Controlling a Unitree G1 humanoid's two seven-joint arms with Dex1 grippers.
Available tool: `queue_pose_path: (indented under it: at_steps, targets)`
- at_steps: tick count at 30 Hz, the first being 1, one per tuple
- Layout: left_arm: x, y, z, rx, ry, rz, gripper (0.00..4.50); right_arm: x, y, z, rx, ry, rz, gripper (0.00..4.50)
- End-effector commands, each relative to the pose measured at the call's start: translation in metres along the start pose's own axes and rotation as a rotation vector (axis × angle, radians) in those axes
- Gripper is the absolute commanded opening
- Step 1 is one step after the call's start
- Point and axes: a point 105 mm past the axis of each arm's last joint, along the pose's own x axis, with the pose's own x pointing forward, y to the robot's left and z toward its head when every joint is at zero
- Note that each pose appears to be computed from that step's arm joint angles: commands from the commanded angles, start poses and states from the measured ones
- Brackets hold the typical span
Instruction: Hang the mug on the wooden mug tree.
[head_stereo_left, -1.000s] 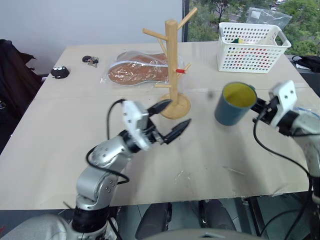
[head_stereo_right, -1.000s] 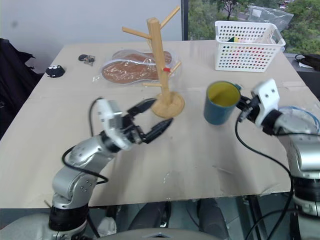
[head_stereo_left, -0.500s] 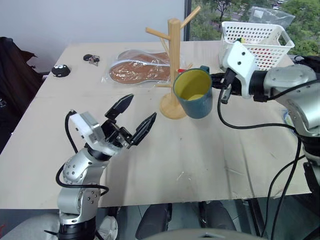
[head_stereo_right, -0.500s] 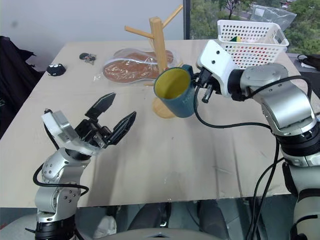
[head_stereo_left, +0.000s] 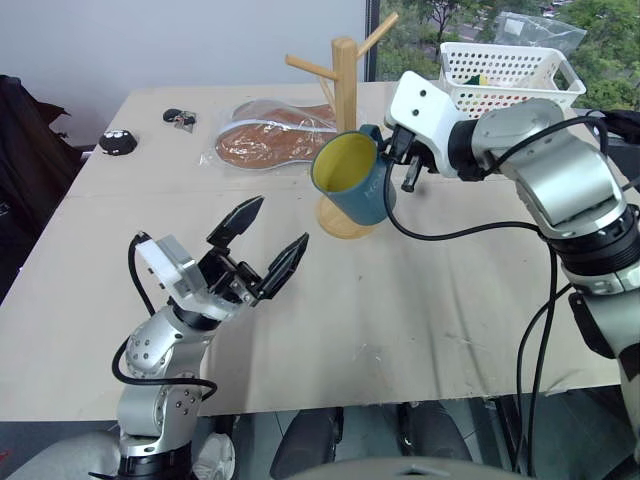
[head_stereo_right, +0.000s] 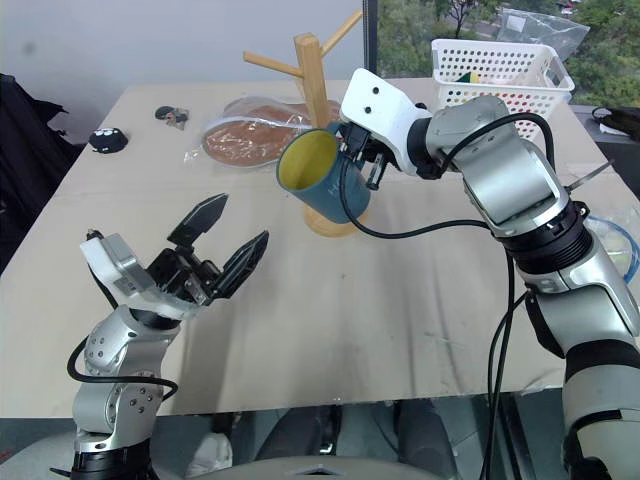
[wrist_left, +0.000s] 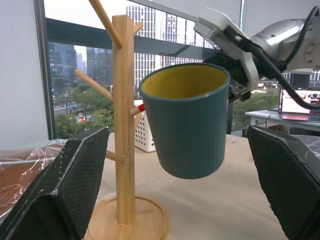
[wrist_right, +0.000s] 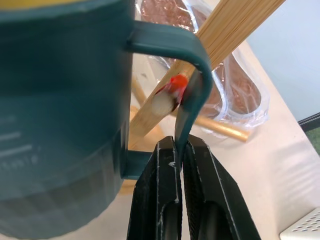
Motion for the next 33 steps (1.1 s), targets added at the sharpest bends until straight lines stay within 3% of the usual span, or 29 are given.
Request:
queue_pose_path:
  at_steps: [1,2,4,5,13,20,25,29,33]
  targets:
    - [0.002,-0.002,0.005,0.018,-0.026,-0.007,4.5,-0.003,-0.016,0.014,-0.025,-0.028,-0.076,0.02]
    - [0.002,-0.002,0.005,0.018,-0.025,-0.008,4.5,-0.002,-0.017,0.014,-0.022,-0.029,-0.08,0.56]
    - [0.002,-0.002,0.004,0.019,-0.025,-0.01,4.5,0.0,-0.018,0.013,-0.014,-0.029,-0.087,1.14]
    - [0.002,-0.002,0.004,0.019,-0.025,-0.01,4.5,0.0,-0.019,0.012,-0.009,-0.031,-0.093,1.74]
    - [0.002,-0.007,-0.001,0.005,0.016,-0.031,4.5,-0.028,-0.024,-0.009,0.136,-0.065,-0.111,4.46]
    - [-0.017,-0.031,-0.039,-0.13,0.274,-0.075,4.5,-0.073,0.031,-0.088,0.411,-0.223,-0.12,4.46]
    - [-0.049,-0.042,-0.079,-0.172,0.549,-0.033,4.5,-0.092,0.081,-0.147,0.531,-0.279,-0.166,4.46]
    - [-0.065,-0.039,-0.091,-0.094,0.656,0.024,4.5,-0.098,0.124,-0.185,0.651,-0.272,-0.118,4.46]
    - [-0.069,-0.043,-0.09,-0.128,0.666,0.045,4.5,-0.103,0.141,-0.202,0.693,-0.268,-0.115,4.46]
